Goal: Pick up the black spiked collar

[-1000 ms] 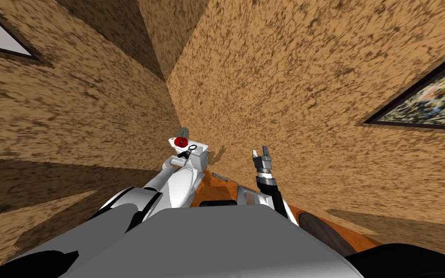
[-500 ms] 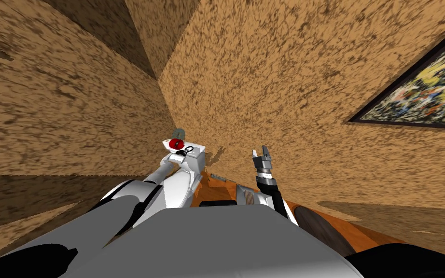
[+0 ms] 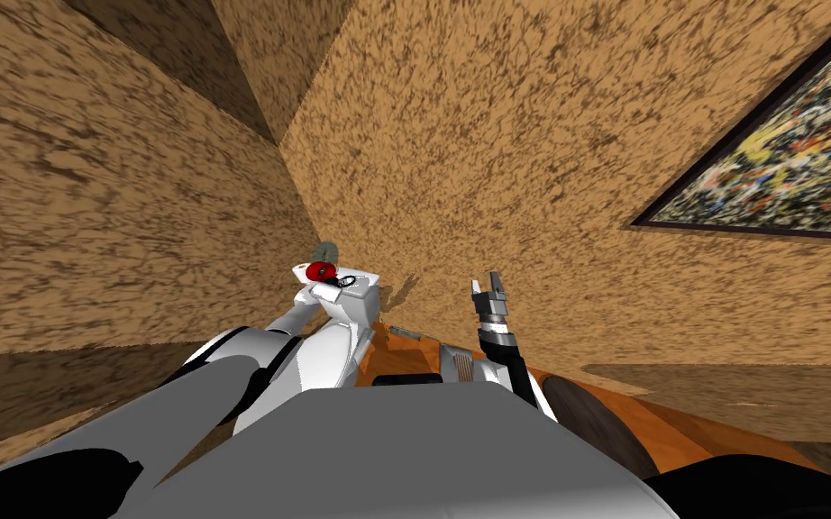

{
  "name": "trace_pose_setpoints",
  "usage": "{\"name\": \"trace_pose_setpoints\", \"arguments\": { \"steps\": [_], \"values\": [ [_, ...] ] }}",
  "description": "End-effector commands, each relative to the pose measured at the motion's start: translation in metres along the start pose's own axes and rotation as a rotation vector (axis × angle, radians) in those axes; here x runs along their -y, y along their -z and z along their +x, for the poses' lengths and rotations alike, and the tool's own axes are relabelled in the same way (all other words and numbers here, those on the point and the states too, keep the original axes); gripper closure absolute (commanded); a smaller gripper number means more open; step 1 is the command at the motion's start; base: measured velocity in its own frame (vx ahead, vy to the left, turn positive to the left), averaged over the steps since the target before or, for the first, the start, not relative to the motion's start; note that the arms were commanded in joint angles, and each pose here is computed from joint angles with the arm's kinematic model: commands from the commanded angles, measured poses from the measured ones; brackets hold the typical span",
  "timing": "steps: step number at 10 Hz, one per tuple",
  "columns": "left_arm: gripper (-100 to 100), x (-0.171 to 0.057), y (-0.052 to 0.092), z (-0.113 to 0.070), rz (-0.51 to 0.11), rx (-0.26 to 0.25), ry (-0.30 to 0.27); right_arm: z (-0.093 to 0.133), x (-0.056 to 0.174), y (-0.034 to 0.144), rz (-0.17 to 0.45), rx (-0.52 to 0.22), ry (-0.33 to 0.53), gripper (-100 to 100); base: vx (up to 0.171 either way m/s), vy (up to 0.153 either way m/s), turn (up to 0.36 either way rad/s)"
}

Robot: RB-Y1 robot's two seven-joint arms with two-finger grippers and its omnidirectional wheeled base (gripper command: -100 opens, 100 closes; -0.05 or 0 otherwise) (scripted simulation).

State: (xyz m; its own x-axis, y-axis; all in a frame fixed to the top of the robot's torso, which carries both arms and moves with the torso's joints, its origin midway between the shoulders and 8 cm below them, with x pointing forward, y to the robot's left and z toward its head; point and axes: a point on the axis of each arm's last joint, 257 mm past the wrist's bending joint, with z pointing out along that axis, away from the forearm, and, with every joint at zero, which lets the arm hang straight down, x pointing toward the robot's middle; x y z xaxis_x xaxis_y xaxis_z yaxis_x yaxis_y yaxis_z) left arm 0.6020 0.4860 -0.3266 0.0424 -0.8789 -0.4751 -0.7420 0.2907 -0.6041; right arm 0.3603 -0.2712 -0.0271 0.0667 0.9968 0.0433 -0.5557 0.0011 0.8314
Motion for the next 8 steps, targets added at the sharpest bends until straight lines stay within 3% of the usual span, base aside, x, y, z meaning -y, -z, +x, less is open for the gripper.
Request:
{"name": "trace_pose_setpoints", "arguments": {
  "steps": [1, 5, 7, 8],
  "values": [
    [-100, -0.011, 0.0, -0.017, -0.05, 0.025, 0.005, 0.0, 0.0, 0.0, 0.0, 0.0, 0.0, 0, 0.043, 0.024, -0.16],
    [-100, -0.021, 0.001, -0.038, -0.106, 0.054, 0.014, 0.0, 0.0, 0.0, 0.0, 0.0, 0.0, 0, 0.023, 0.01, -0.083],
    [-100, -0.022, 0.001, -0.038, -0.108, 0.055, 0.014, 0.0, 0.0, 0.0, 0.0, 0.0, 0.0, 0, 0.012, 0.006, -0.035],
    [0, -0.022, 0.001, -0.039, -0.11, 0.056, 0.014, 0.0, 0.0, 0.0, 0.0, 0.0, 0.0, 0, 0.0, 0.0, 0.0]
  ]
}}
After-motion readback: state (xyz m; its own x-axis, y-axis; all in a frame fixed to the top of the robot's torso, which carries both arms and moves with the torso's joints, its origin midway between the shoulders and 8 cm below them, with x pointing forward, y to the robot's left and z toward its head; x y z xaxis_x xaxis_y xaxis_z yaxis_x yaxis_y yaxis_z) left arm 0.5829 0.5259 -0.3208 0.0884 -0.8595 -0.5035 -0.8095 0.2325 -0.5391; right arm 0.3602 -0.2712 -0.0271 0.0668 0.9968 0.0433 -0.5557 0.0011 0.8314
